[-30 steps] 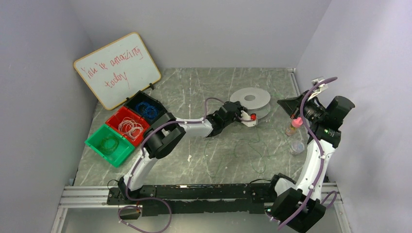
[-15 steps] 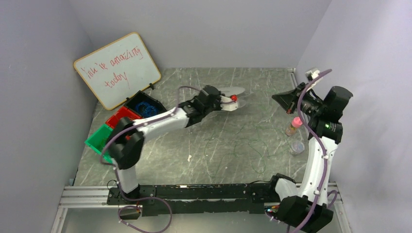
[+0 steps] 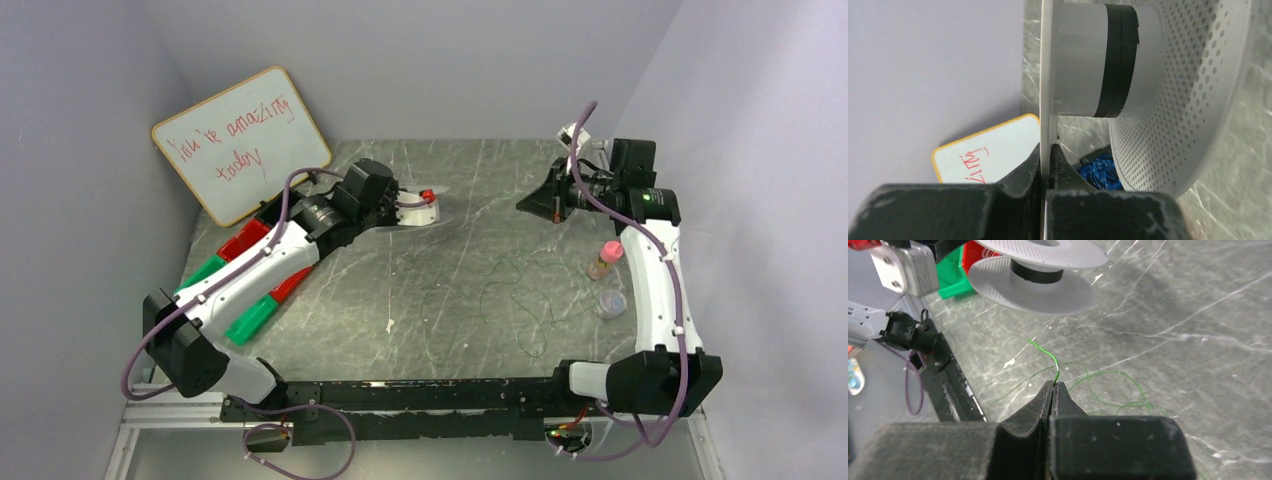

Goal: Wrap the cables
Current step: Pick up the cable reel from the center of the board.

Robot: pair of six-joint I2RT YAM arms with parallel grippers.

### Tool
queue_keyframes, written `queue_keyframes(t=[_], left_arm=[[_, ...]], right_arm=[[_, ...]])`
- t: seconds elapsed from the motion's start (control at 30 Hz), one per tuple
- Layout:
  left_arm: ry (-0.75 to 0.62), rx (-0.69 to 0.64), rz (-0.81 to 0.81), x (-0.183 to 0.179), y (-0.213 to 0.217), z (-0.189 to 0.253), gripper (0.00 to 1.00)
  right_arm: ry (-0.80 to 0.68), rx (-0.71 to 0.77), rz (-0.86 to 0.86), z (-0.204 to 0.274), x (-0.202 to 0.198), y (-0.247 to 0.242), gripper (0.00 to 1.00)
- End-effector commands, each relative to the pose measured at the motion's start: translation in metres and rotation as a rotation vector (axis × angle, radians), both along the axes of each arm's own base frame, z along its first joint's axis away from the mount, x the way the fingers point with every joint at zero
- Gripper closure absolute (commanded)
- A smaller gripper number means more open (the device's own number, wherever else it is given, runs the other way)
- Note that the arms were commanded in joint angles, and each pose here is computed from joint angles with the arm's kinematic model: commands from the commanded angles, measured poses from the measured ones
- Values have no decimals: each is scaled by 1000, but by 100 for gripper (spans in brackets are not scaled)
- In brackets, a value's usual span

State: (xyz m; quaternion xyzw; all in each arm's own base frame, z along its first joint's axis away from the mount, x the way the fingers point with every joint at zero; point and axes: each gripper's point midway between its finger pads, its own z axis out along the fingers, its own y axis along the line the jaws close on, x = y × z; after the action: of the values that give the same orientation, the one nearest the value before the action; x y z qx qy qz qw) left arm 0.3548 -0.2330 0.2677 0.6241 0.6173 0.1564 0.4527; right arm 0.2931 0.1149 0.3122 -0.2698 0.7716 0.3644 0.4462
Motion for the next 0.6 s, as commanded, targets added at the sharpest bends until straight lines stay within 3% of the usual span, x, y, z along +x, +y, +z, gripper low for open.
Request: queue_keyframes(t=[0.0, 0.23, 0.43, 0.57], left_arm=[[-5, -55, -63, -15, 16, 35, 97], [-128, -21, -60, -8, 20, 50, 97], [-122, -58, -92, -16, 10, 50, 97], [-97, -41, -150, -30, 5, 26, 98]], right_arm=[[45, -6, 83, -2, -13, 17, 100], [195, -44, 239, -34, -19, 68, 100], [279, -94, 242, -65, -3, 73, 100], [305, -113, 218, -83, 5, 72, 100]])
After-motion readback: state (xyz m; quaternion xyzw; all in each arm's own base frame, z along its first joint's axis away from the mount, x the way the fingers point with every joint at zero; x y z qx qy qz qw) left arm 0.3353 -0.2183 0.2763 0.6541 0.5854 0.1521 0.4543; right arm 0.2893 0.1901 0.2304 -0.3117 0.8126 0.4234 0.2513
